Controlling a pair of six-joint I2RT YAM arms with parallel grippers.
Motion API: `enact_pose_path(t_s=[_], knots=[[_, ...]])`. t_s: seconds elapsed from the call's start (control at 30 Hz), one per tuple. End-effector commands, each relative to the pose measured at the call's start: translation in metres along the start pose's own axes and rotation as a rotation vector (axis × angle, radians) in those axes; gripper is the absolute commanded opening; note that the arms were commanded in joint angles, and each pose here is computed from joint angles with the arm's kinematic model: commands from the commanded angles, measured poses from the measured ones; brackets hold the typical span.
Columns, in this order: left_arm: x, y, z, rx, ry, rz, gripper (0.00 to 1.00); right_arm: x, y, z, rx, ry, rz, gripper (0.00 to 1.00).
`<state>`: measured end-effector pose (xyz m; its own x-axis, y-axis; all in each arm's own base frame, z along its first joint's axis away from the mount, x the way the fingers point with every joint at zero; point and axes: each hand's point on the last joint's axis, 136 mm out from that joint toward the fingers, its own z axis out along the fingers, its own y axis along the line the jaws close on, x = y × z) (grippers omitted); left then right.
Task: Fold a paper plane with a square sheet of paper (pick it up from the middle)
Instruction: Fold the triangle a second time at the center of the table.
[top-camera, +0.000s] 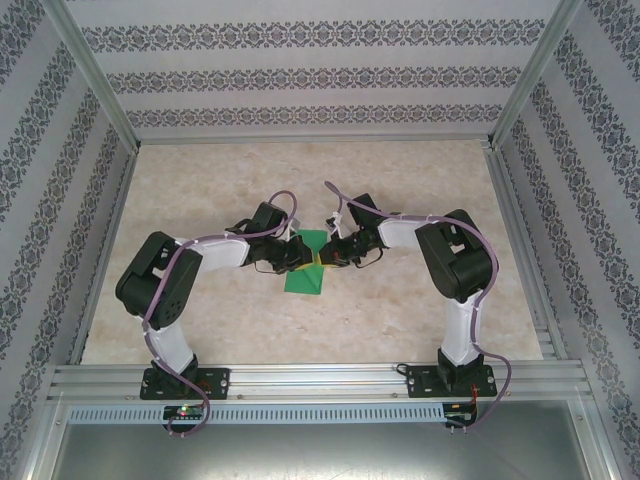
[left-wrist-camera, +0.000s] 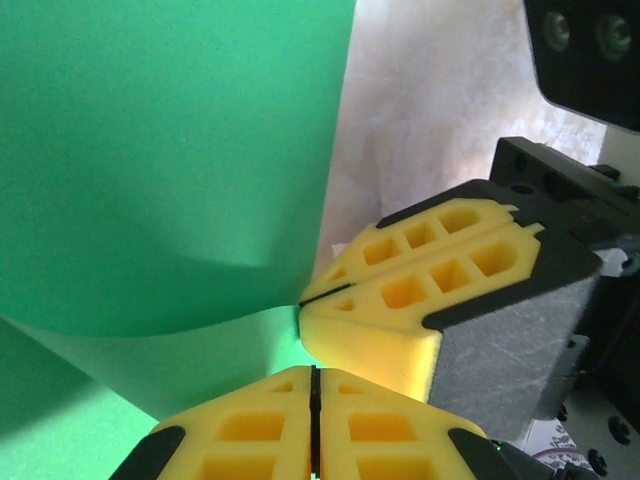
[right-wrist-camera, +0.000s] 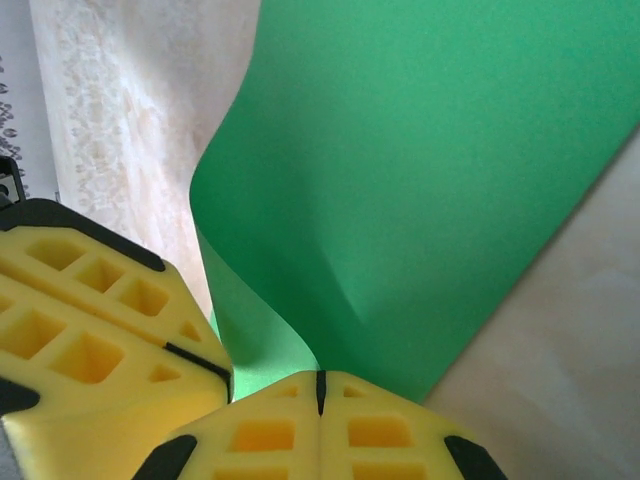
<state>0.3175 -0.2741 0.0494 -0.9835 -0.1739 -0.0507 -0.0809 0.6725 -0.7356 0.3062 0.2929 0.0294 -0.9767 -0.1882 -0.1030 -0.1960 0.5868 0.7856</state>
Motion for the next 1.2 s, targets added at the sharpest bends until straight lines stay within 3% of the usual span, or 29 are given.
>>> enact_pose_path(t_s=[0.0,1.17], knots=[[0.0,-0.004,0.004,-0.014,0.007,0.012,0.1,0.0,-0.002,0.002,0.019,0.019,-0.039,0.02],[0.004,0.005,0.009,-0.012,0.012,-0.004,0.07,-0.009,-0.002,0.008,0.104,0.054,-0.122,0.0]])
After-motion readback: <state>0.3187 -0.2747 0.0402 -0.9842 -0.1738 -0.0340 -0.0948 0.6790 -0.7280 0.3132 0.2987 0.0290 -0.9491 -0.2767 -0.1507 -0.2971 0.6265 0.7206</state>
